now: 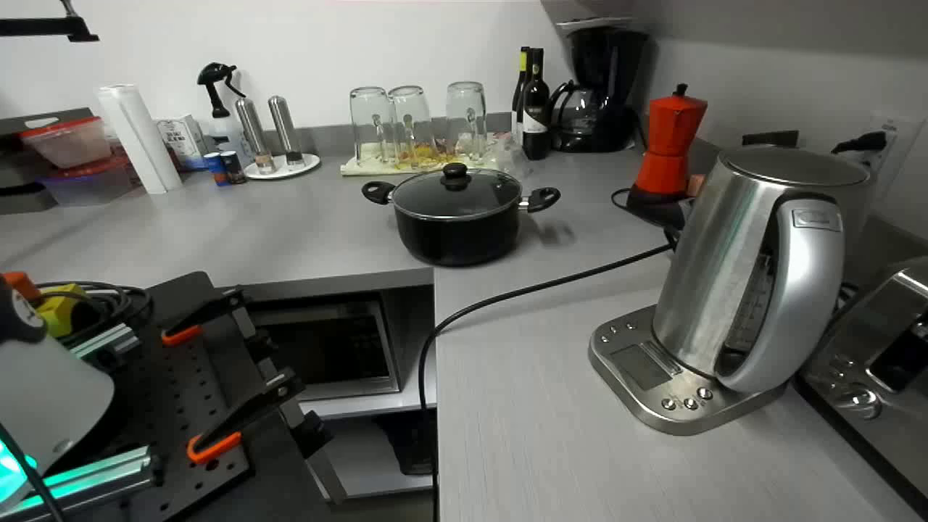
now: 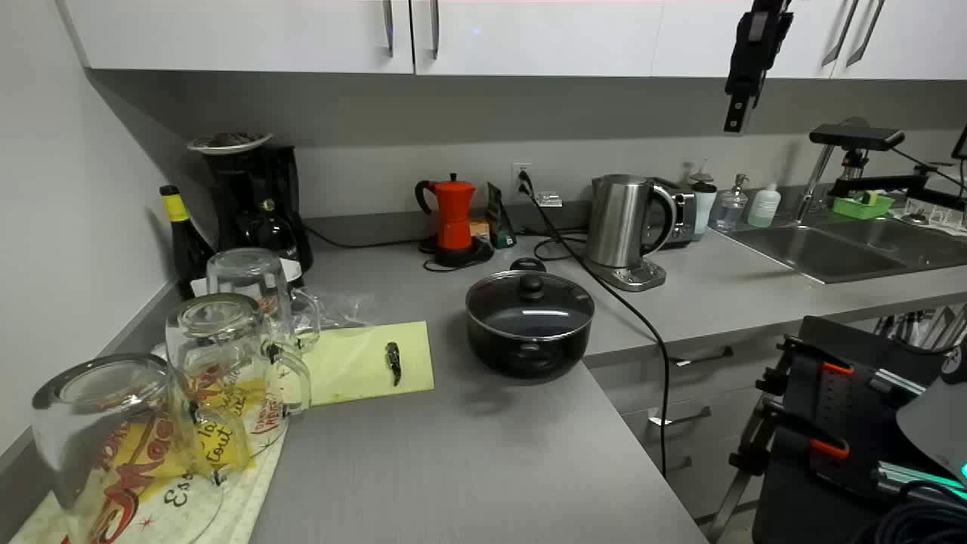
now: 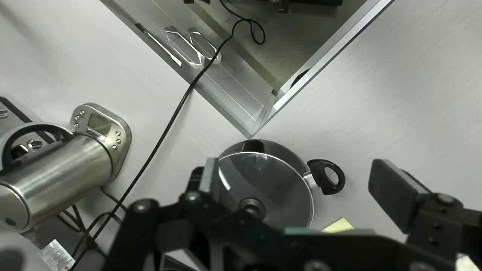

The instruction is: Remove the lid from the pot

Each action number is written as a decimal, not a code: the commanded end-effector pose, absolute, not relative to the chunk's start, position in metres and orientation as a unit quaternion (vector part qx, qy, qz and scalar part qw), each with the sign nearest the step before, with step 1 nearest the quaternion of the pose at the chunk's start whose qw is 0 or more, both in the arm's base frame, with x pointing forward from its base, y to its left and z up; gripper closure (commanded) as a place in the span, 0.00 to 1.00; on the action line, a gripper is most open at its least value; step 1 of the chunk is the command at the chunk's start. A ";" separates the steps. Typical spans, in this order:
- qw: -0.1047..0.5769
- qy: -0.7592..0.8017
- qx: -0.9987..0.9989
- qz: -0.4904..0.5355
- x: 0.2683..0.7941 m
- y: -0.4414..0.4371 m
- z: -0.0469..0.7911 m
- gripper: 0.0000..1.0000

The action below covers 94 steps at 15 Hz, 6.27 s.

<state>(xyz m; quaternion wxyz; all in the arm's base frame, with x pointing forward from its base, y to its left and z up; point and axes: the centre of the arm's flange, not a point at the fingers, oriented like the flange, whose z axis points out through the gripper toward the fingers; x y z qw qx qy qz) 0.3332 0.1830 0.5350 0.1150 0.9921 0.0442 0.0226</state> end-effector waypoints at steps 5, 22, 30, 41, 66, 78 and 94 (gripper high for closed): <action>0.115 0.044 0.992 0.023 0.333 0.183 0.535 0.00; 0.108 0.046 0.993 0.015 0.341 0.172 0.531 0.00; 0.072 0.071 0.995 -0.008 0.381 0.133 0.509 0.00; 0.058 0.114 0.991 -0.030 0.461 0.081 0.440 0.00; 0.052 0.314 0.945 -0.068 0.599 0.101 0.302 0.00; 0.030 0.379 0.920 -0.095 0.629 0.115 0.244 0.00; 0.016 0.405 0.909 -0.099 0.639 0.111 0.228 0.40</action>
